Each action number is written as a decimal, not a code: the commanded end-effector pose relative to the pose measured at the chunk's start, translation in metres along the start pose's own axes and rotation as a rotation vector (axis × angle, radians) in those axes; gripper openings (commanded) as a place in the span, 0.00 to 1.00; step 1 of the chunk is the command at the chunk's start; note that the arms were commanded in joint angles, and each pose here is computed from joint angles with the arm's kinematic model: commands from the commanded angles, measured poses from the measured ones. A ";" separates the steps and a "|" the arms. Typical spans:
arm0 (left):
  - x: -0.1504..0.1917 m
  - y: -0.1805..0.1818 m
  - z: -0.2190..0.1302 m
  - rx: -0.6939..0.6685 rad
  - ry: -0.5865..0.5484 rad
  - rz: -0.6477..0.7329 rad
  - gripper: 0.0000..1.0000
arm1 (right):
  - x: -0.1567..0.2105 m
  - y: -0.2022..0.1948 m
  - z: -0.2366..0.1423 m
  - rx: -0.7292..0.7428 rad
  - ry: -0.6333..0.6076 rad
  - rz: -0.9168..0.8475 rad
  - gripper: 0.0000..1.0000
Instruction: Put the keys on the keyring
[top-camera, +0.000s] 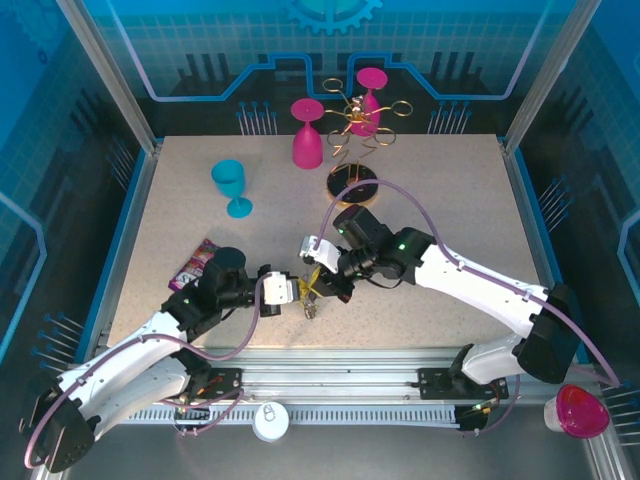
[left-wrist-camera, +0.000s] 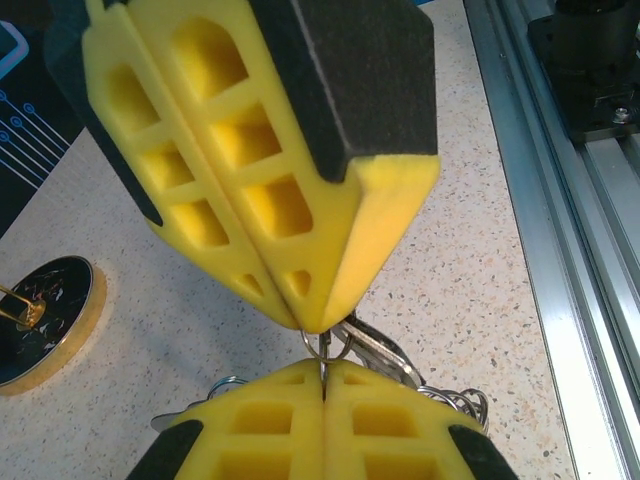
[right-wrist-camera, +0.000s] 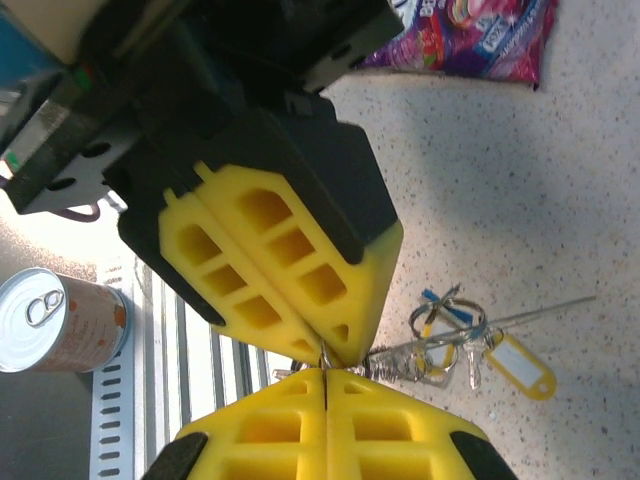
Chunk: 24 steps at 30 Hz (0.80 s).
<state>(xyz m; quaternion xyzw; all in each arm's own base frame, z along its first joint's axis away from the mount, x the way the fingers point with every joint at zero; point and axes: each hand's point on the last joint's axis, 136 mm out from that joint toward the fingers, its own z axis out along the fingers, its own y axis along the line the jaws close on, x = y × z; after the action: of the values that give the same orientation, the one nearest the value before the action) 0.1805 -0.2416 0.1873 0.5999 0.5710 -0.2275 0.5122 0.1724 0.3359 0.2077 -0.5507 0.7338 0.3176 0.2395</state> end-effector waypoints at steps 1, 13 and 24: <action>-0.011 -0.009 0.000 0.049 -0.058 0.027 0.00 | -0.008 -0.001 -0.001 0.012 -0.038 -0.029 0.00; -0.013 -0.007 -0.002 0.030 -0.068 0.026 0.00 | 0.008 -0.026 0.002 0.137 0.052 0.045 0.00; -0.013 0.003 0.001 0.002 -0.043 -0.058 0.00 | 0.009 -0.030 0.003 0.179 0.054 0.039 0.00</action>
<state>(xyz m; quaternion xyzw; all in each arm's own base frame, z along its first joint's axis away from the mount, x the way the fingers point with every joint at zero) 0.1847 -0.2404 0.1838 0.5841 0.5904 -0.2291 0.5077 0.1859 0.3305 0.1990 -0.5311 0.7613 0.2752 0.2501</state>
